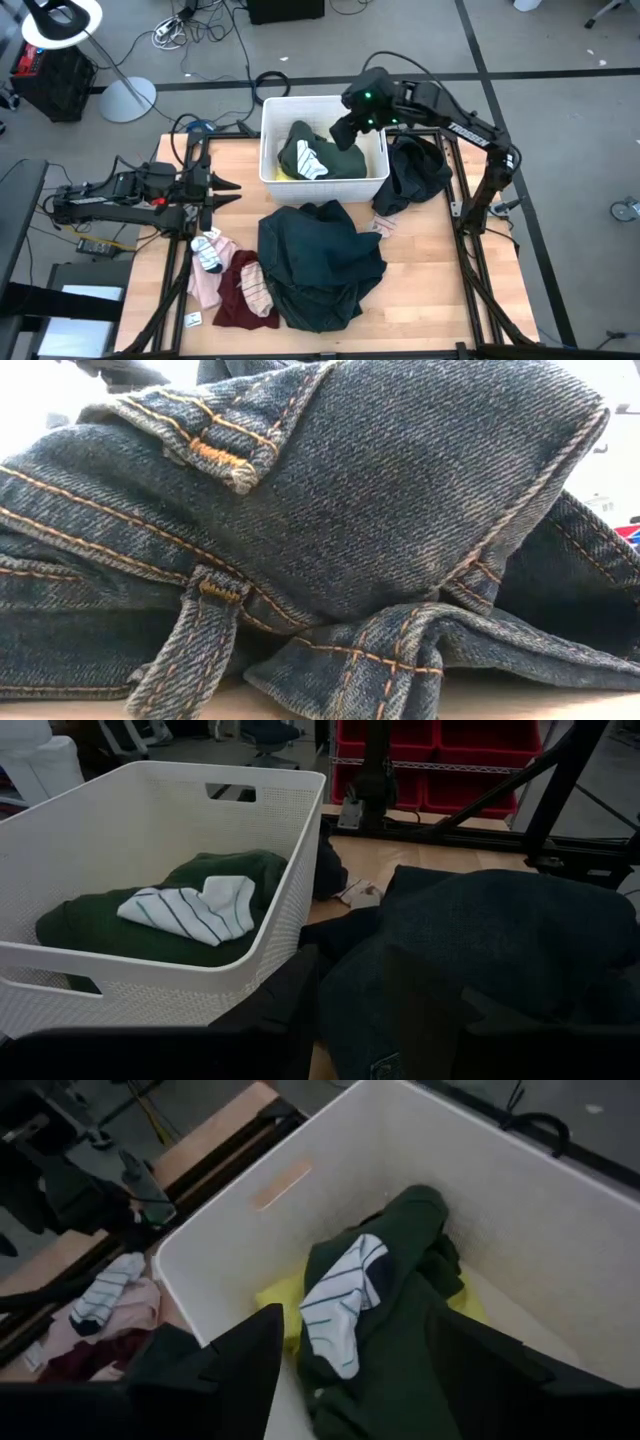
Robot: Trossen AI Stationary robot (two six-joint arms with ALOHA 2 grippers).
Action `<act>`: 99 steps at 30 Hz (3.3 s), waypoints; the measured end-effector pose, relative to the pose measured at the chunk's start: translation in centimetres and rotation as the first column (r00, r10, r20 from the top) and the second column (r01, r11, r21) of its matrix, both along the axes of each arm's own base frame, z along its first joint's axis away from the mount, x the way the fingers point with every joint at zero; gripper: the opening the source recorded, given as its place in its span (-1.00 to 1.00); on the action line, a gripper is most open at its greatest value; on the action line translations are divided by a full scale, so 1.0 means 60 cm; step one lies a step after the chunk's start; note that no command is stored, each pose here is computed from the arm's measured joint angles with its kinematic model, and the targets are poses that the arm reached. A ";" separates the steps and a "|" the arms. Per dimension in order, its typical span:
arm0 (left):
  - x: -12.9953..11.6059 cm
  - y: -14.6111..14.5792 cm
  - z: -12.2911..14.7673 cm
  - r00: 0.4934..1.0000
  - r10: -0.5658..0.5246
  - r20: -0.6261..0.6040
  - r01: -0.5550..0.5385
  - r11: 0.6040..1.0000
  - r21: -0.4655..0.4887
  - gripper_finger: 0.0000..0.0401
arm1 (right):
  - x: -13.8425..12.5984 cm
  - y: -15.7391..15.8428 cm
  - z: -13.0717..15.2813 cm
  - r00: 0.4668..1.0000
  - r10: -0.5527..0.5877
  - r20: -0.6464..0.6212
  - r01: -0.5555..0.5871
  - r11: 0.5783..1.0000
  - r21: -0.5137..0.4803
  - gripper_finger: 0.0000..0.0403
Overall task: Sort clothes
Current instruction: Put the dark blue pants into the white laundry bin
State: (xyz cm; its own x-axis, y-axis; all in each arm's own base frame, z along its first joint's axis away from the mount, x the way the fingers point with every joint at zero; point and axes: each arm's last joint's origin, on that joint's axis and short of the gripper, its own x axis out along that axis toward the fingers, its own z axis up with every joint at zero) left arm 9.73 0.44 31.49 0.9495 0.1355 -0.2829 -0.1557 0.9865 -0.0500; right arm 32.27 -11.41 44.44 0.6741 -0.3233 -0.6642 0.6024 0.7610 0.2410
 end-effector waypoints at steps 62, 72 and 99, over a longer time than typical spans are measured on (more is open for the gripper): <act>0.016 -0.014 0.027 0.950 -0.255 0.180 0.280 0.951 -0.130 -0.40 | -0.018 0.370 -0.048 0.998 -0.025 -0.065 0.037 0.980 0.198 0.02; 0.043 -0.018 0.030 0.940 -0.319 0.120 0.338 0.917 -0.213 -0.61 | -0.067 0.412 -0.066 0.973 -0.075 -0.218 0.116 0.976 0.183 0.00; 0.206 -0.082 0.114 0.963 -0.229 -0.142 0.219 0.972 -0.082 -0.99 | -0.228 0.427 -0.036 0.968 0.172 -0.183 -0.175 0.985 0.004 -0.81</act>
